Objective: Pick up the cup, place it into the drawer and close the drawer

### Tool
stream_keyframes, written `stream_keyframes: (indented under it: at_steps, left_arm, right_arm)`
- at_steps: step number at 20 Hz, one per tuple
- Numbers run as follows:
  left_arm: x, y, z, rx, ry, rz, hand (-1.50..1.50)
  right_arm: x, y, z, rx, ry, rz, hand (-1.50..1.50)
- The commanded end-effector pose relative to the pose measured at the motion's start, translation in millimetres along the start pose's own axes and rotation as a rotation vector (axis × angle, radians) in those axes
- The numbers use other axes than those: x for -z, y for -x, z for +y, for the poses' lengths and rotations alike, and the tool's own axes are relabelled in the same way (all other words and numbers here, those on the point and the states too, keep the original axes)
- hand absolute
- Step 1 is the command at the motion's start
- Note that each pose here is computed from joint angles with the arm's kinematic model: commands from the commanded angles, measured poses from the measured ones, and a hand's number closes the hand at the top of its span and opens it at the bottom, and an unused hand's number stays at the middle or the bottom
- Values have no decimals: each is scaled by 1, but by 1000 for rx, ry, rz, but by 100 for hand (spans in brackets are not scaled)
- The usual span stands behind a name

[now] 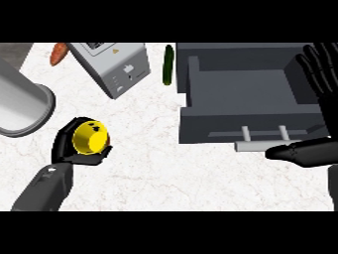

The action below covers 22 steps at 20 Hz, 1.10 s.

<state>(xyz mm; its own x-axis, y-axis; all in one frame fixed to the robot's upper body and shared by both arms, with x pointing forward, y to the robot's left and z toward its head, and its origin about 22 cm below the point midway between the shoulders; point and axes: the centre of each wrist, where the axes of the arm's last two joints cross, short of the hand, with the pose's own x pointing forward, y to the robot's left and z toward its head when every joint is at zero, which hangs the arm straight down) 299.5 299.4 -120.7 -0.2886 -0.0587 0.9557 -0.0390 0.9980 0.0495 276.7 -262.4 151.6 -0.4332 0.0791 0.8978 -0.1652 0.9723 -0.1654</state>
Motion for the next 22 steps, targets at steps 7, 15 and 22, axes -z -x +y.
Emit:
stream_keyframes:
  at_steps: [7,15,22]
  left_arm:
    - [38,-17,-34,-203,-56,-250,150]
    - [117,-81,-93,-237,123,-319,150]
    - [164,-161,-166,-223,211,-320,150]
  right_arm:
    - [-9,-10,-9,-12,24,13,-150]
    - [-10,1,-6,-33,40,37,-150]
    - [-7,4,-7,-22,19,26,-150]
